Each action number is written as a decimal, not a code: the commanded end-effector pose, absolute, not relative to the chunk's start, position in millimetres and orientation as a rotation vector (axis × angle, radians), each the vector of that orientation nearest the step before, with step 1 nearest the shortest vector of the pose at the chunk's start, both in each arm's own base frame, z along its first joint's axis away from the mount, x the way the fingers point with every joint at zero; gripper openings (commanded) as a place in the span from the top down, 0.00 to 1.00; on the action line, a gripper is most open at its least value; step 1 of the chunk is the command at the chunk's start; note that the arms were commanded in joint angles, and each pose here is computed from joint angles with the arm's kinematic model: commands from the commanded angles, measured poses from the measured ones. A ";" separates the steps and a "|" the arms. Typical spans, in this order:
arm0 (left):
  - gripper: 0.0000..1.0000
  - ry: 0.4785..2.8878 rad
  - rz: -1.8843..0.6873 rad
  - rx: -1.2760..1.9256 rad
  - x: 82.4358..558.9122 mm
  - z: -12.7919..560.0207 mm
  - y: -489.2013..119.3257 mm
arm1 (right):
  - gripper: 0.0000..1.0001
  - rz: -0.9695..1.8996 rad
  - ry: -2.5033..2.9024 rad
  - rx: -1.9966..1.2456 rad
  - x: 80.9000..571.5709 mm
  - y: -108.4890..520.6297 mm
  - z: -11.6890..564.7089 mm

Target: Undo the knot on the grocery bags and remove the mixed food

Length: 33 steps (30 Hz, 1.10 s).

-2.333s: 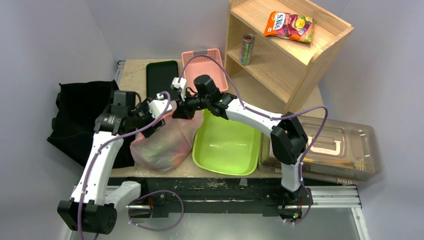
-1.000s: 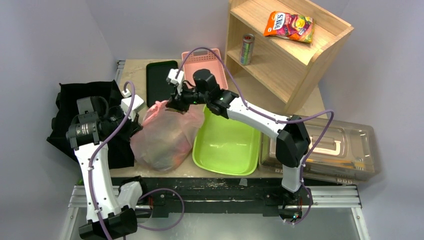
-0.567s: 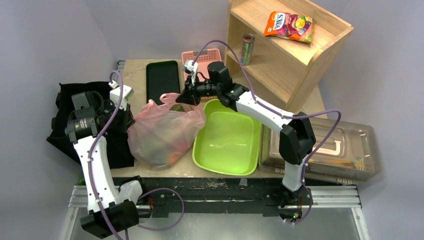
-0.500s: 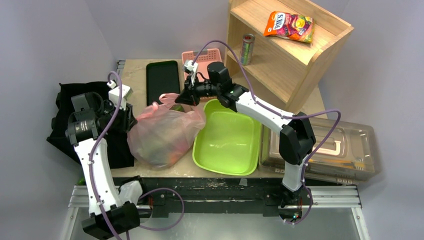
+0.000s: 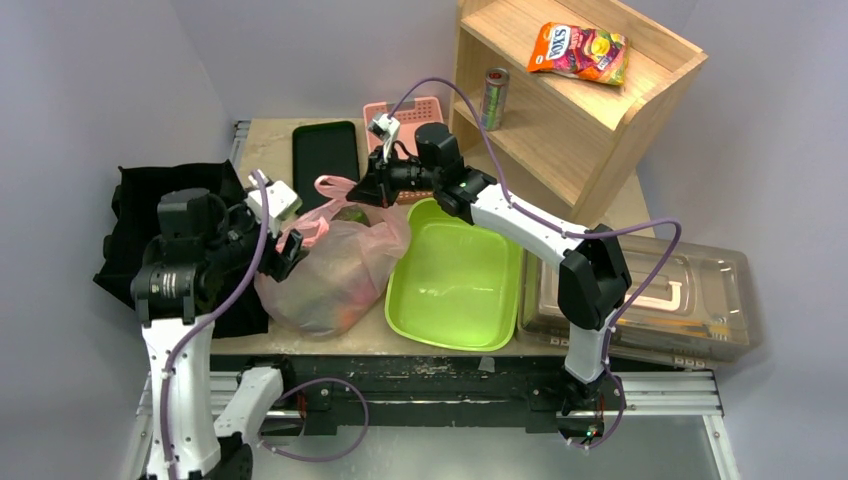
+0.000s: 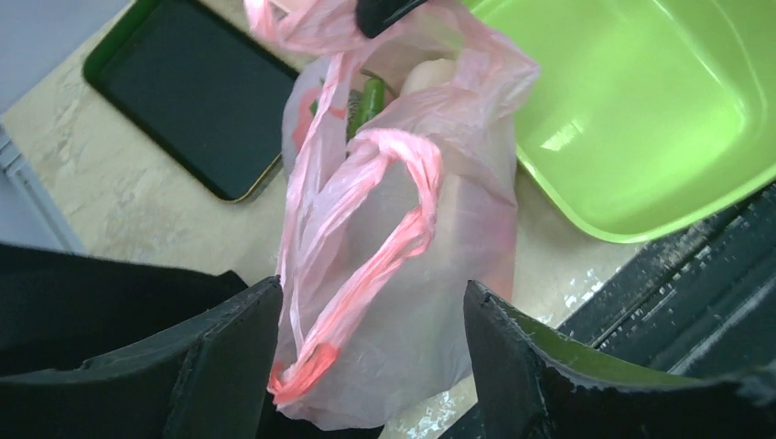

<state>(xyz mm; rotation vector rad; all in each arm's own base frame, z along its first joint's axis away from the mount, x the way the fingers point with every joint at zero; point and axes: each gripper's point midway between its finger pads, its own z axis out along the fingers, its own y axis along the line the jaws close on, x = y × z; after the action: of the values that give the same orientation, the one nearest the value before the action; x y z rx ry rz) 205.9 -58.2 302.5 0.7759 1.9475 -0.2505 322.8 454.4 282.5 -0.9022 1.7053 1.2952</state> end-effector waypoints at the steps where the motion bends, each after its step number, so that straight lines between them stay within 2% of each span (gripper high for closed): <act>1: 0.35 1.959 -0.385 0.995 201.3 310.4 -78.7 | 1.00 1.320 1.606 -0.871 320.2 454.8 323.7; 7: 0.42 2.018 -0.481 1.130 205.1 290.8 -94.4 | 1.00 1.307 1.604 -0.870 321.1 453.8 324.6; 10: 0.39 1.978 -0.467 1.022 211.5 312.5 -97.2 | 1.00 1.299 1.607 -0.856 323.4 453.5 326.3; 14: 0.32 1.811 -0.223 0.900 218.8 335.6 -79.4 | 1.00 1.311 1.616 -0.823 325.0 453.9 329.8; 18: 0.31 1.787 -0.054 0.954 215.5 315.5 -65.7 | 1.00 1.320 1.642 -0.797 327.2 455.1 325.9; 24: 0.28 1.696 0.194 1.059 240.1 292.1 -62.3 | 1.00 1.346 1.676 -0.770 327.4 457.1 321.6; 26: 0.26 1.612 0.306 1.123 246.9 285.3 -62.8 | 1.00 1.351 1.686 -0.768 326.6 457.0 319.4; 29: 0.24 1.493 0.335 1.257 245.0 276.0 -81.4 | 1.00 1.354 1.700 -0.764 326.2 457.0 316.0; 33: 0.24 1.458 0.563 1.187 269.4 285.5 -68.6 | 1.00 1.350 1.702 -0.765 327.2 457.3 315.7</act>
<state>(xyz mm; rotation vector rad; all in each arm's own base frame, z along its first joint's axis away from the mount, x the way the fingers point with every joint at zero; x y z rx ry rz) 232.1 -87.7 232.9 1.3330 1.6292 0.2305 326.9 454.6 283.0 -0.7759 1.7896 1.3295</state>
